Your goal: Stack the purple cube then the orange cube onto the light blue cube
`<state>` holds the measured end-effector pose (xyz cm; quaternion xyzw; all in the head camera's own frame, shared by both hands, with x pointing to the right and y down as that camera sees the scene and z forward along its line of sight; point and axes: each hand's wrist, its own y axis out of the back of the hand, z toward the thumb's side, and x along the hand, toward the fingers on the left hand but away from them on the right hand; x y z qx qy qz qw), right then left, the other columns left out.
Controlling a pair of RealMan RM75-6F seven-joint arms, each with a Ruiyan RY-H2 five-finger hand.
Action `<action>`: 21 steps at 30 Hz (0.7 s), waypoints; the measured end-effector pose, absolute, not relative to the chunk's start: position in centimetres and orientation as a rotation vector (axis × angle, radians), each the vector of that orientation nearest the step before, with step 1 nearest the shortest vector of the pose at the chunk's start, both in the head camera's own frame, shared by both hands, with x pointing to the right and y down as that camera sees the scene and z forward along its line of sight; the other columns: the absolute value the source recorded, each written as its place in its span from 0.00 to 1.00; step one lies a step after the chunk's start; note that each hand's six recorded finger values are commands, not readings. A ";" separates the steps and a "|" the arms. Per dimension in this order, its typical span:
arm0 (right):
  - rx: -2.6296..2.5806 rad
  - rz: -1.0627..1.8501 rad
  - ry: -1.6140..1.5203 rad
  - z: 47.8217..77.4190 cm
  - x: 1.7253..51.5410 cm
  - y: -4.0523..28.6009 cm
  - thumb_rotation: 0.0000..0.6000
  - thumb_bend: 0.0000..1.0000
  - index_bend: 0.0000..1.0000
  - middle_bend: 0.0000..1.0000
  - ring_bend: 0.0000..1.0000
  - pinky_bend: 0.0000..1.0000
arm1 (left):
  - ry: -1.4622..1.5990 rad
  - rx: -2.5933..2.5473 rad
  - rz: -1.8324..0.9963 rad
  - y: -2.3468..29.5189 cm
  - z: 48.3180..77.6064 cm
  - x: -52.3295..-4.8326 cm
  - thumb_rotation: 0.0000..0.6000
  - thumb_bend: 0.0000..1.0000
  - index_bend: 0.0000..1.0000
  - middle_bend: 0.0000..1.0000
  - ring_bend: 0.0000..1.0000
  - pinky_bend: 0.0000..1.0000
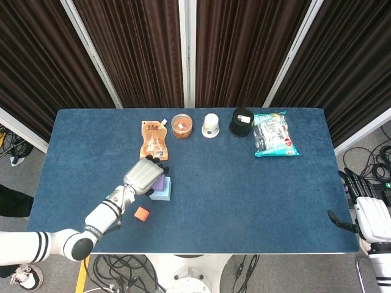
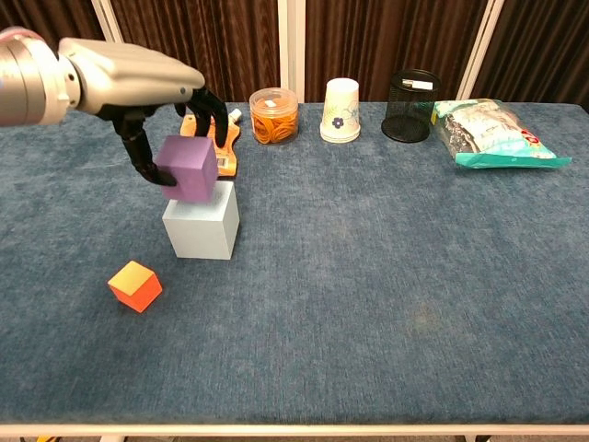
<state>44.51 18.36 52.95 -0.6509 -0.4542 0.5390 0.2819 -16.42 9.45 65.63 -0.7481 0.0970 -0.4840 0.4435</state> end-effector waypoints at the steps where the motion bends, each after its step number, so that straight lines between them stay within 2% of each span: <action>1: -1.744 1.444 -1.216 53.0 44.5 18.4 1.00 0.18 0.00 0.00 0.00 0.00 | 0.235 -1.858 -1.189 9.7 65.7 -16.3 1.00 0.27 0.39 0.57 0.26 0.26; 10: -1.747 1.446 -1.213 53.0 44.5 18.4 1.00 0.18 0.00 0.00 0.00 0.00 | 0.219 -1.884 -1.148 10.1 66.4 -15.4 1.00 0.27 0.39 0.57 0.26 0.26; 21: -1.745 1.465 -1.209 53.3 44.6 18.3 1.00 0.18 0.00 0.00 0.00 0.00 | 0.216 -1.895 -1.187 9.9 67.1 -16.5 1.00 0.27 0.39 0.57 0.26 0.26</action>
